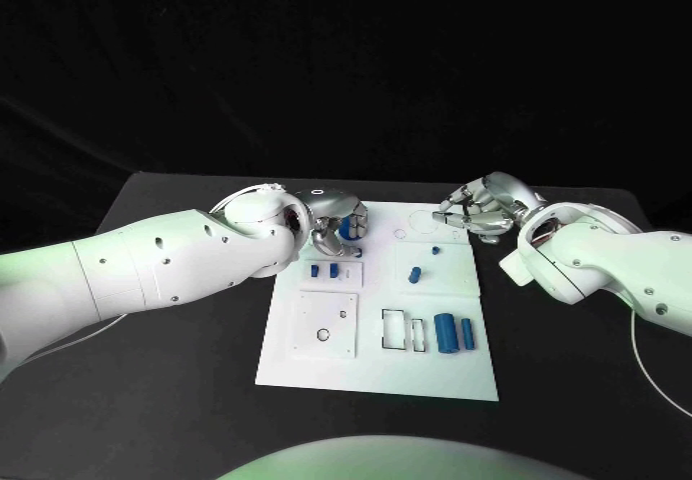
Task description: Assemble the parts on the task board
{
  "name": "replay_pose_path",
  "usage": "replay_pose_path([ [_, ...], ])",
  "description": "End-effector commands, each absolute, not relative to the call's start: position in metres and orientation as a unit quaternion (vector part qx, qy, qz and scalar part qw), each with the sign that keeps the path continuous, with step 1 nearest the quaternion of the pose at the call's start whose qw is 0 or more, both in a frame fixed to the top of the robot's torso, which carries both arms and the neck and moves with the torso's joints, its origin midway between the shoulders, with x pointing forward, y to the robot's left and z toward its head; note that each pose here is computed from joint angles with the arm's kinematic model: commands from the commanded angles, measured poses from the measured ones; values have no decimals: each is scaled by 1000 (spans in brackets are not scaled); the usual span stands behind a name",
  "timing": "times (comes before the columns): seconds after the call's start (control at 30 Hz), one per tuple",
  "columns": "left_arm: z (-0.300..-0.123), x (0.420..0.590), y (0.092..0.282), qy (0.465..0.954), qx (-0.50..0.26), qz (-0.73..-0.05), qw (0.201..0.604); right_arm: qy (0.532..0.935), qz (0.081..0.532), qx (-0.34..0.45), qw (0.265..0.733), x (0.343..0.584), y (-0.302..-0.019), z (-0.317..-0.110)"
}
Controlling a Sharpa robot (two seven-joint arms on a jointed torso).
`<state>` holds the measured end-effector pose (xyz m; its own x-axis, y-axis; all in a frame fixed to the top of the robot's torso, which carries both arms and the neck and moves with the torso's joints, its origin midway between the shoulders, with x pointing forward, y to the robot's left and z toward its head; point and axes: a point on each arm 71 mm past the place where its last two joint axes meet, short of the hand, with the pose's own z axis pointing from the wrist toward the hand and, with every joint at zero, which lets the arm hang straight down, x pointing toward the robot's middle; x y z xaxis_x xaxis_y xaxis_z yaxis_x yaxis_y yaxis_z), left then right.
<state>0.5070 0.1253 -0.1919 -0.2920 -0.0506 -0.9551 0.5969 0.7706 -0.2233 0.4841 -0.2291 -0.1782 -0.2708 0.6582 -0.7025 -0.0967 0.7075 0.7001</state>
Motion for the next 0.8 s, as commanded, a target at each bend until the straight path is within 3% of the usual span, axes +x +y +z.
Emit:
replay_pose_path([
  [0.03, -196, 506, 121, 761, 221, -265, 550, 721, 334, 190, 576, 484, -228, -177],
  [0.8, -201, 507, 106, 782, 230, -235, 529, 701, 334, 204, 596, 485, -229, -174],
])
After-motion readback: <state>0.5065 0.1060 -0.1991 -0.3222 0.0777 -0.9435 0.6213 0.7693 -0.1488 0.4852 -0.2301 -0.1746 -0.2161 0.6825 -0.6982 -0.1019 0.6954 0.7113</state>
